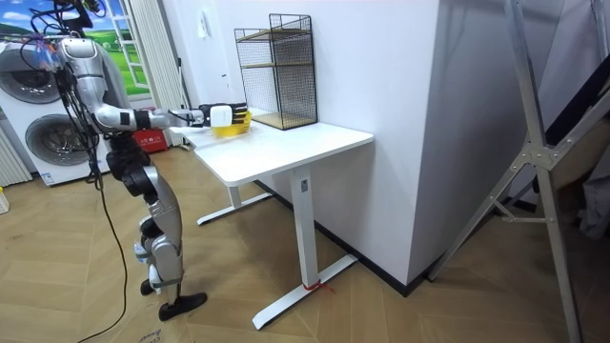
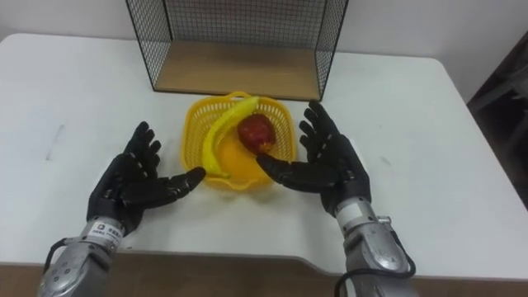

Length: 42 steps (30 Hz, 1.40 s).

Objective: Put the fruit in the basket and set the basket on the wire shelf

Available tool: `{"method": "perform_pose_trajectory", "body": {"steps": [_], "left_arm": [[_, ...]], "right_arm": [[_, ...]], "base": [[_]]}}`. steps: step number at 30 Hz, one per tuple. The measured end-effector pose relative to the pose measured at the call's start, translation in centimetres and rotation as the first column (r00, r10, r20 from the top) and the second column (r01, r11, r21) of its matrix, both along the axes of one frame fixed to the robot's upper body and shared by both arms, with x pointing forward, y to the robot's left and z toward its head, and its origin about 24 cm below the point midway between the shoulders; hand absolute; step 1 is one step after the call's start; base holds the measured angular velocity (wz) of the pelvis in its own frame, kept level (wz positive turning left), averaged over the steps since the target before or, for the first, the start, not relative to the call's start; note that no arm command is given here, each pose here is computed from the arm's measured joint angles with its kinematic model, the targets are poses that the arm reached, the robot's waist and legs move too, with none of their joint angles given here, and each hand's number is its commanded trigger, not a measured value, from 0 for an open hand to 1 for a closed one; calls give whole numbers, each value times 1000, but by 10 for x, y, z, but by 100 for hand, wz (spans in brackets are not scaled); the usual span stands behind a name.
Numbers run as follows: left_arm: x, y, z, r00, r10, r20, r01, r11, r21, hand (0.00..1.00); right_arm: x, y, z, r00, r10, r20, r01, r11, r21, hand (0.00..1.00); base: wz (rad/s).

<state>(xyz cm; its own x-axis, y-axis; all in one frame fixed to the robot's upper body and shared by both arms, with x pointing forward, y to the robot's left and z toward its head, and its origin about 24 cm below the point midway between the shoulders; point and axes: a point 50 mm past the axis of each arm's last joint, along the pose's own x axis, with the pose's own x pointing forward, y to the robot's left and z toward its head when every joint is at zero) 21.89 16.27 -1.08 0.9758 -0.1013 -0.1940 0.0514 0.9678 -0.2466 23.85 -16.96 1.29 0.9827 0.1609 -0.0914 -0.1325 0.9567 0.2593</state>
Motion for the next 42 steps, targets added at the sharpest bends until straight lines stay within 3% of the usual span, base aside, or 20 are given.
{"method": "perform_pose_trajectory", "body": {"steps": [12, 19, 42], "left_arm": [[4, -5, -2, 1000, -11, -9, 11, 1000, 0, 0], [11, -32, 6, 995, -101, 28, 101, 995, -24, 0], [21, -40, 36, 980, -135, 144, 140, 990, -28, 0]], "right_arm": [[6, 15, -4, 999, 53, -7, -53, 998, -20, 0], [8, 23, -2, 997, 71, 2, -71, 997, -23, 0], [2, 25, -16, 997, 23, -68, -24, 1000, -19, 0]], "base": [[0], [-2], [-2]]}}
